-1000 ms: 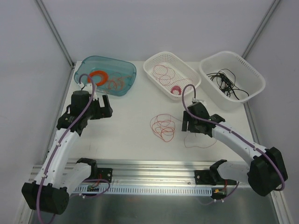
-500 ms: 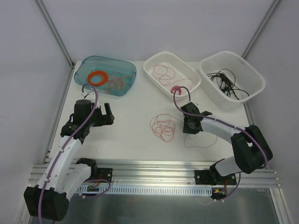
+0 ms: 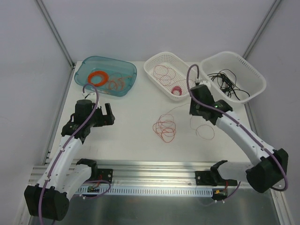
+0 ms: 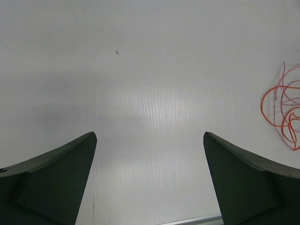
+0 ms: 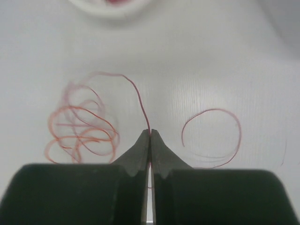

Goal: Untangle the cables

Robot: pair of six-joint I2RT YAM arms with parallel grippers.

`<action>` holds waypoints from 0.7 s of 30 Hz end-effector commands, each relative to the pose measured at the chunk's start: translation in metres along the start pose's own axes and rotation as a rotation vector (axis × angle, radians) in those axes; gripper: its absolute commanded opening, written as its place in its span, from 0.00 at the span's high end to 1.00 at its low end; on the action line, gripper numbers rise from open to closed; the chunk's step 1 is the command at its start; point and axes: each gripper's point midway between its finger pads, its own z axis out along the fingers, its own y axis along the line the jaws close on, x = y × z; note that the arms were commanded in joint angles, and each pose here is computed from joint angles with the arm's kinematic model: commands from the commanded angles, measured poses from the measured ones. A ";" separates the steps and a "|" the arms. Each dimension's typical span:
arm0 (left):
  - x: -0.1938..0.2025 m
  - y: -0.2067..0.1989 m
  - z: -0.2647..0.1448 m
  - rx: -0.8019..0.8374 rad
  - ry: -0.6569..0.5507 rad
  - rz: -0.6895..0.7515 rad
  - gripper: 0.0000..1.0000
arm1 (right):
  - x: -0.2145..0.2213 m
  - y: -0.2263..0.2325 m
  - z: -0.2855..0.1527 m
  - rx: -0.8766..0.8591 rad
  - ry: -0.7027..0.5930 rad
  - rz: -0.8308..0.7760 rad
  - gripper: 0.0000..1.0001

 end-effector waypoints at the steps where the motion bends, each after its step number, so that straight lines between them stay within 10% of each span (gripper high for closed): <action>1: -0.016 -0.004 -0.001 0.019 -0.045 0.012 0.01 | -0.086 -0.013 -0.090 -0.028 -0.240 -0.049 0.99; 13: -0.015 -0.004 0.000 0.016 -0.040 0.013 0.01 | -0.225 0.017 -0.280 -0.382 -0.775 -0.125 0.99; 21: -0.013 -0.003 0.001 0.017 -0.035 0.016 0.01 | -0.199 0.008 -0.218 -0.281 -0.731 -0.086 0.99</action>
